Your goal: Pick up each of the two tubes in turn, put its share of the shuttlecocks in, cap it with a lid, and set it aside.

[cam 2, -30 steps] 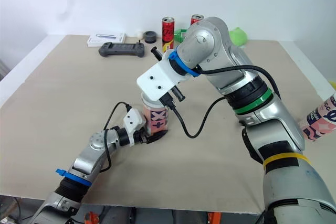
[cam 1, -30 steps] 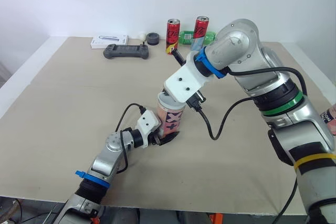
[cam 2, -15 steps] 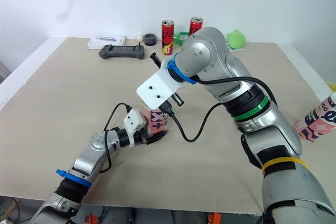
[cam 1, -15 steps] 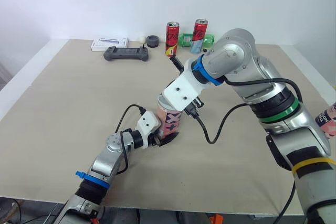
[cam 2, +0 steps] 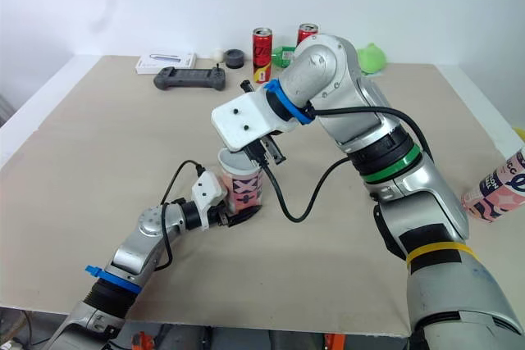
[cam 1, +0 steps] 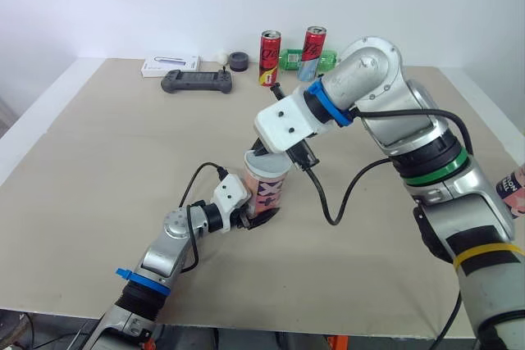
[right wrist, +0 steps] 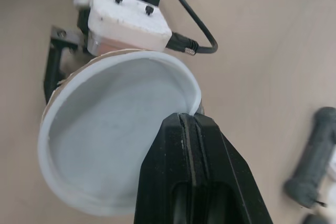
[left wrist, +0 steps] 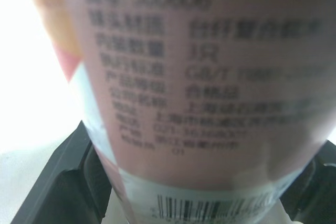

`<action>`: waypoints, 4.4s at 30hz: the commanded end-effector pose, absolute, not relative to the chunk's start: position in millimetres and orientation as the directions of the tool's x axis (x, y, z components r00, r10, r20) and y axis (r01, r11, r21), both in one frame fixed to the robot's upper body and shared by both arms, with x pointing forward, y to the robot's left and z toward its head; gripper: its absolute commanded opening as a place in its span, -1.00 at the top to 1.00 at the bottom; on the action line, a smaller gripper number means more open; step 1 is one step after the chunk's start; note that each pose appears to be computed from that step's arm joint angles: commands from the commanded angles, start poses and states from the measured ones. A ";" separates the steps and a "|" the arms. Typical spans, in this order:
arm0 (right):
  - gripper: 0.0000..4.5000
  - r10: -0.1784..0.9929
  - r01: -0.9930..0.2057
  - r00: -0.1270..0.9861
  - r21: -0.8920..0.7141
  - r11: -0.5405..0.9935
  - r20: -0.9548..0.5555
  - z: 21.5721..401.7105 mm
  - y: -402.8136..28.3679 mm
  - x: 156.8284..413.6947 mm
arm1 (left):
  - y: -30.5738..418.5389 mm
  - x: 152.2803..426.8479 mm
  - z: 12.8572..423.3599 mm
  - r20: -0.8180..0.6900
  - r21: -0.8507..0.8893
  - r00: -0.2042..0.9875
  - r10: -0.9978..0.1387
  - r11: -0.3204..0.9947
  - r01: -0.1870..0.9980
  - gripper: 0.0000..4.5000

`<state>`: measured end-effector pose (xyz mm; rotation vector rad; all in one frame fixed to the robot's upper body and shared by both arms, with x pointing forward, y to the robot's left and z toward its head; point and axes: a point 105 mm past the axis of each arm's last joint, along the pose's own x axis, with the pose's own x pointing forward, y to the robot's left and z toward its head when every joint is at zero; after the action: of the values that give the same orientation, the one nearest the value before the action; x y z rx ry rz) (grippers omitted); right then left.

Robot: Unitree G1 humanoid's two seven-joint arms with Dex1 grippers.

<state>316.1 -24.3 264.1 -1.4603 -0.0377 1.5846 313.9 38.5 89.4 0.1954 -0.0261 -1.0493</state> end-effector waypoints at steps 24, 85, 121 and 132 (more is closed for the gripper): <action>0.98 0.639 -0.489 0.218 -0.649 -0.582 -0.738 293.0 -22.3 315.2 | 41.0 314.9 77.8 -0.115 0.145 0.517 -0.848 0.501 0.853 -0.61; 0.96 0.655 -0.596 0.113 -0.578 -0.557 -0.747 279.8 -37.4 303.7 | 40.3 312.5 76.1 -0.116 0.137 0.516 -0.849 0.501 0.855 -0.61; -0.90 0.984 -0.960 0.083 -0.277 0.036 -0.157 272.9 -92.9 297.9 | 54.2 301.4 86.5 -0.070 0.087 0.498 -0.864 0.492 0.866 -0.61; -1.00 0.954 -0.963 0.266 -0.085 0.256 -0.141 142.9 -86.8 285.3 | 104.9 286.6 98.5 -0.094 0.042 0.460 -0.883 0.458 0.888 -0.98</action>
<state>282.9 -92.7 129.3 -0.0979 0.1573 1.3101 289.1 98.0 86.5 0.0914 0.1010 -1.0903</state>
